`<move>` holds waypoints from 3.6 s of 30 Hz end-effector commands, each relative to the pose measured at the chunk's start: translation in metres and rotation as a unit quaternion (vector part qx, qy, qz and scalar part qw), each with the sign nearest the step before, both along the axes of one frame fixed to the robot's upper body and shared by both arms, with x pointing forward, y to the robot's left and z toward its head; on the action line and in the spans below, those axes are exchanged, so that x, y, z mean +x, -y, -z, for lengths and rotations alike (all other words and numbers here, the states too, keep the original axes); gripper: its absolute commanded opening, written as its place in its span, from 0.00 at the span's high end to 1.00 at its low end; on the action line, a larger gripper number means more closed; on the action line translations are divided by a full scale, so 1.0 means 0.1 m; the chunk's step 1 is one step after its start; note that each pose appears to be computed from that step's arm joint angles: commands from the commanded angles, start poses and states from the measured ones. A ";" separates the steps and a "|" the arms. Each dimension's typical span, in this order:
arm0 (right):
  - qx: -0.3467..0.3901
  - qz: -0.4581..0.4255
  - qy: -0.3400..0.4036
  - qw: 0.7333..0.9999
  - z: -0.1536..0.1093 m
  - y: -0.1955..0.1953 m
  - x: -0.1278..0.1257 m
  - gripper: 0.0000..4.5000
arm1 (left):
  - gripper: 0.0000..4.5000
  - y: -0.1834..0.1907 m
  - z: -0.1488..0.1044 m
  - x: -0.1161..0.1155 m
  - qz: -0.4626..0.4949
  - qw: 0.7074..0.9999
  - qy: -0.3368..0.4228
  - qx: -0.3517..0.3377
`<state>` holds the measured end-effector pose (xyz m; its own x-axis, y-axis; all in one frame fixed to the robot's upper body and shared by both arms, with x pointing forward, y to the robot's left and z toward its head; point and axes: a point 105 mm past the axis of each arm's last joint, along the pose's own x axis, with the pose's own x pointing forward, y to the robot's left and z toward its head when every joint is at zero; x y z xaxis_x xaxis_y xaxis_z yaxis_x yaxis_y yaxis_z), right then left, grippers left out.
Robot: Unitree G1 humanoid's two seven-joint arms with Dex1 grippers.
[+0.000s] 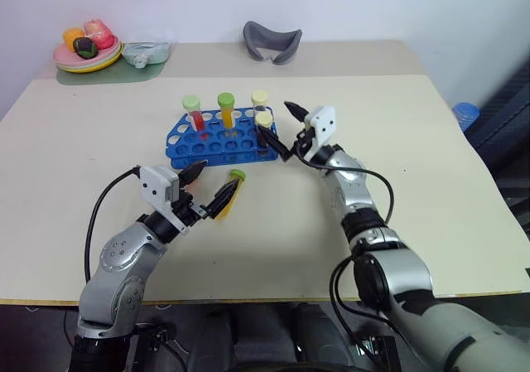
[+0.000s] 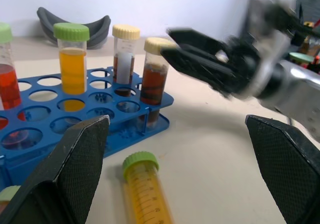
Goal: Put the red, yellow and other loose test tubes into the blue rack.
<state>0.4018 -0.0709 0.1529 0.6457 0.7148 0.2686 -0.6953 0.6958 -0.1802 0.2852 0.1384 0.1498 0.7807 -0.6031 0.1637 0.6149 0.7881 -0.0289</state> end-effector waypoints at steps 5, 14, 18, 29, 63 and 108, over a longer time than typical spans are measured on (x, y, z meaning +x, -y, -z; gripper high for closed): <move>-0.035 -0.009 -0.026 0.999 -0.17 0.28 -0.43 0.01 | 0.00 -0.08 -0.02 0.04 0.013 1.000 0.012 0.019; -0.225 -0.082 -0.154 0.958 -0.04 0.99 -1.34 0.01 | 0.00 -0.24 -0.01 -0.06 0.006 0.996 -0.075 0.051; -0.277 -0.085 -0.195 0.937 0.01 1.26 -1.57 0.01 | 0.00 -0.34 -0.07 -0.08 0.005 0.990 -0.107 0.090; -0.310 -0.020 -0.197 0.930 0.04 1.68 -1.74 0.01 | 0.00 -0.23 -0.17 -0.01 0.061 0.978 -0.144 0.139; -0.297 -0.034 -0.151 0.942 -0.20 1.45 -1.68 0.01 | 0.00 0.10 -0.14 0.54 0.012 0.884 -0.404 0.235; -0.291 -0.045 -0.112 0.949 -0.28 1.17 -1.64 0.01 | 0.00 0.62 0.04 0.78 0.013 0.780 -0.508 0.364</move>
<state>0.2387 -0.1893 0.1696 0.5641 0.7520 -0.3410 -0.8220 0.4726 -0.3176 0.3611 0.0748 0.1407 0.2522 -0.2608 -0.9319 0.5909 0.8041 -0.0651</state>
